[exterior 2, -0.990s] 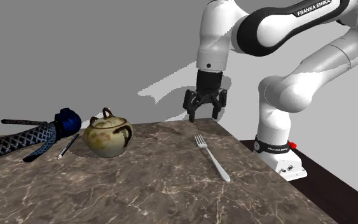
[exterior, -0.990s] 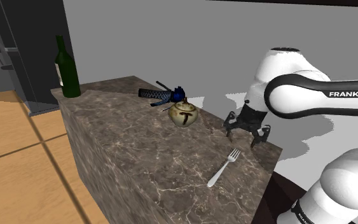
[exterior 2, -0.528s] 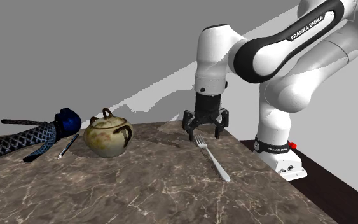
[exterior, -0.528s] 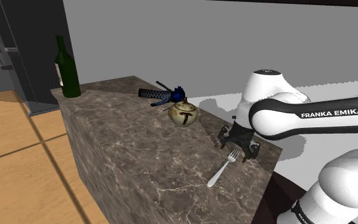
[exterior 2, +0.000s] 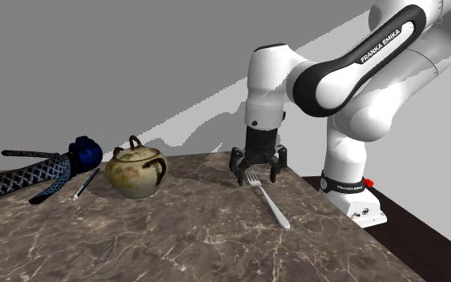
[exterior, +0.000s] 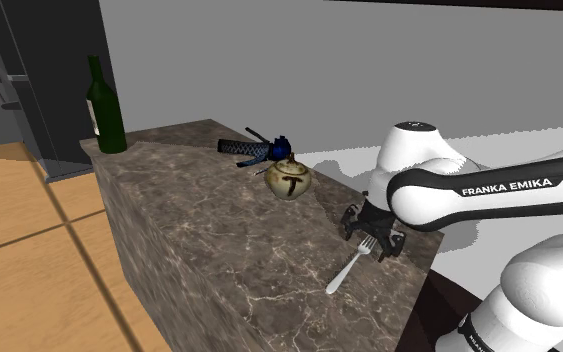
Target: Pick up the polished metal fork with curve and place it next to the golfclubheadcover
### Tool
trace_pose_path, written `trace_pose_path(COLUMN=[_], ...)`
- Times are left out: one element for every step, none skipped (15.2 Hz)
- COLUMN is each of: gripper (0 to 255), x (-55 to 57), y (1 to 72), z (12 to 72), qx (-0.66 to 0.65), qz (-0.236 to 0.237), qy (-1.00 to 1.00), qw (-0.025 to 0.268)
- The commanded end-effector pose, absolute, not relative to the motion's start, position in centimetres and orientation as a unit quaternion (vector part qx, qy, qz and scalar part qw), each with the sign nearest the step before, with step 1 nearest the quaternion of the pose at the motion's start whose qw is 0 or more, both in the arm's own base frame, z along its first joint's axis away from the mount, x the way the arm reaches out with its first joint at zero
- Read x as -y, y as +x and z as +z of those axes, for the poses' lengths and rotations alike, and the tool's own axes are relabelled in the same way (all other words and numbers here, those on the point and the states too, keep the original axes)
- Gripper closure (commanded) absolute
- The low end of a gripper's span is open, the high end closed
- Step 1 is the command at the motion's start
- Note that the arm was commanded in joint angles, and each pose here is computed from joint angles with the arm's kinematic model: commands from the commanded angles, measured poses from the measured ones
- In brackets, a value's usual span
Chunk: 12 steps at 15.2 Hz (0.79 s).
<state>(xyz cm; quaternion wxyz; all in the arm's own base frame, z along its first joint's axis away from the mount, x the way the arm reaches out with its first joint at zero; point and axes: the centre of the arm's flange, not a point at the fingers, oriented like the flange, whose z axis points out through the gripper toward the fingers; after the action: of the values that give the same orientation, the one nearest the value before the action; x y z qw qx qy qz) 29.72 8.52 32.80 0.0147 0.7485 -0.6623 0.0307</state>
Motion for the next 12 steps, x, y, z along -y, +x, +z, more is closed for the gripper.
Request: trace_pose_path(gripper=[0, 0, 0, 255, 255, 255, 255, 255, 255, 255, 255, 255], x=[-8.52, -8.52, -8.52, -8.52, -8.52, -8.52, -8.53, -8.52, -8.53, -8.53, -8.54, -8.54], y=[29.73, 29.73, 29.73, 29.73, 29.73, 29.73, 29.72, 29.71, 29.70, 29.71, 29.71, 29.71], z=[32.78, 32.78, 32.78, 32.78, 32.78, 32.79, 32.80, 32.80, 32.78, 32.76, 32.75, 32.75], qx=[0.662, 0.662, 0.662, 0.662, 0.662, 0.662, 0.662, 0.662, 0.662, 0.662, 0.662, 0.662], qz=[0.031, 0.031, 0.031, 0.031, 0.031, 0.031, 0.031, 0.031, 0.031, 0.031, 0.031, 0.031], qy=[0.748, 0.748, 0.748, 0.748, 0.748, 0.748, 0.748, 0.748, 0.748, 0.748, 0.748, 0.748], qw=[0.015, 0.015, 0.015, 0.015, 0.015, 0.015, 0.015, 0.015, 0.015, 0.015, 0.015, 0.015])
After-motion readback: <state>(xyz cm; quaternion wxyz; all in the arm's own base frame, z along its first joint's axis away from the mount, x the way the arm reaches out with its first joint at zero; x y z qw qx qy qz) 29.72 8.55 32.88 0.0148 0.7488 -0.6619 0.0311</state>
